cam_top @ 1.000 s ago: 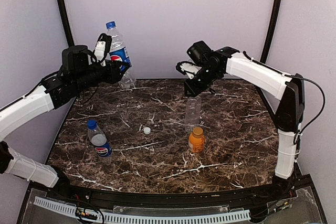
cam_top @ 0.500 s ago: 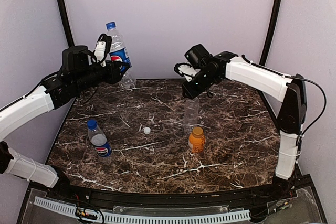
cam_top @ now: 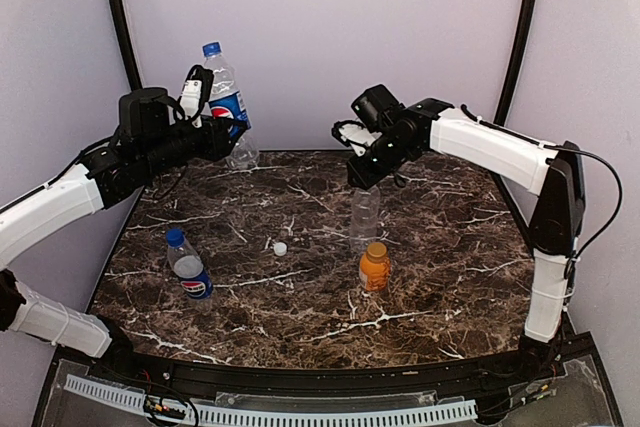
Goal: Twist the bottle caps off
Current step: Place the bottle without the bottle cap at the center of the board.
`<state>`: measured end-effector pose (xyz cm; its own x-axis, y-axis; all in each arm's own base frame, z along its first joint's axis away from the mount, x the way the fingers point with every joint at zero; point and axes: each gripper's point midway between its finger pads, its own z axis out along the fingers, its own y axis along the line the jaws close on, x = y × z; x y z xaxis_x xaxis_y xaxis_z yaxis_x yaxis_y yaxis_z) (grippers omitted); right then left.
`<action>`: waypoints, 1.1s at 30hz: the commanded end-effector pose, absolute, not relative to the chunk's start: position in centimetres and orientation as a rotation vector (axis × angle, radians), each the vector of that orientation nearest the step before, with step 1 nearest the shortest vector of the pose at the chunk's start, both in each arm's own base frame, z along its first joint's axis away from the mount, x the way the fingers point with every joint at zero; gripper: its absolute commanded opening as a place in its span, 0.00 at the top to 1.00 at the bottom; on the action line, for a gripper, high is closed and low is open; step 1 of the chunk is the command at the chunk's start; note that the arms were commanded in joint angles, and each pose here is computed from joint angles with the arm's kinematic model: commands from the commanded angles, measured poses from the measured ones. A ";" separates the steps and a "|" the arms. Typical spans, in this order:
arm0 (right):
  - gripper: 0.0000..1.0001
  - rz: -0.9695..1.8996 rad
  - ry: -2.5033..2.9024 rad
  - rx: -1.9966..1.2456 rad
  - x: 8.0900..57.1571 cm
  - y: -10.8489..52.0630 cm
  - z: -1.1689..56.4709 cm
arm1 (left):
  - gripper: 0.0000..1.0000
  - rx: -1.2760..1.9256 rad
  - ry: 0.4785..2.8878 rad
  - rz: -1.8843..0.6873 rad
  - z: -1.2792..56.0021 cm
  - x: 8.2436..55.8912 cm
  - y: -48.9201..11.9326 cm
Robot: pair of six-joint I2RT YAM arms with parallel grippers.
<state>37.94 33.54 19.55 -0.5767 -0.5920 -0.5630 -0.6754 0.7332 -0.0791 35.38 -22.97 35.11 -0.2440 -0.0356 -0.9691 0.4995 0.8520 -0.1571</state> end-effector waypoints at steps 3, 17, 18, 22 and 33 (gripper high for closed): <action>0.69 0.193 2.335 -0.931 37.3 33.2 21.2 | 0.55 0.357 1.731 -0.524 35.5 35.3 -23.1; 0.58 0.178 2.332 -0.923 37.2 32.8 21.6 | 0.56 0.356 1.735 -0.523 35.3 35.4 -23.1; 0.57 0.177 2.331 -0.922 37.3 32.8 21.6 | 0.56 0.357 1.735 -0.522 35.3 35.4 -23.1; 0.51 0.177 2.325 -0.918 37.3 32.8 22.0 | 0.56 0.358 1.735 -0.522 35.3 35.4 -23.1; 0.30 0.300 2.220 -0.909 37.0 34.1 25.8 | 0.56 0.466 1.726 -0.587 34.8 34.7 -24.8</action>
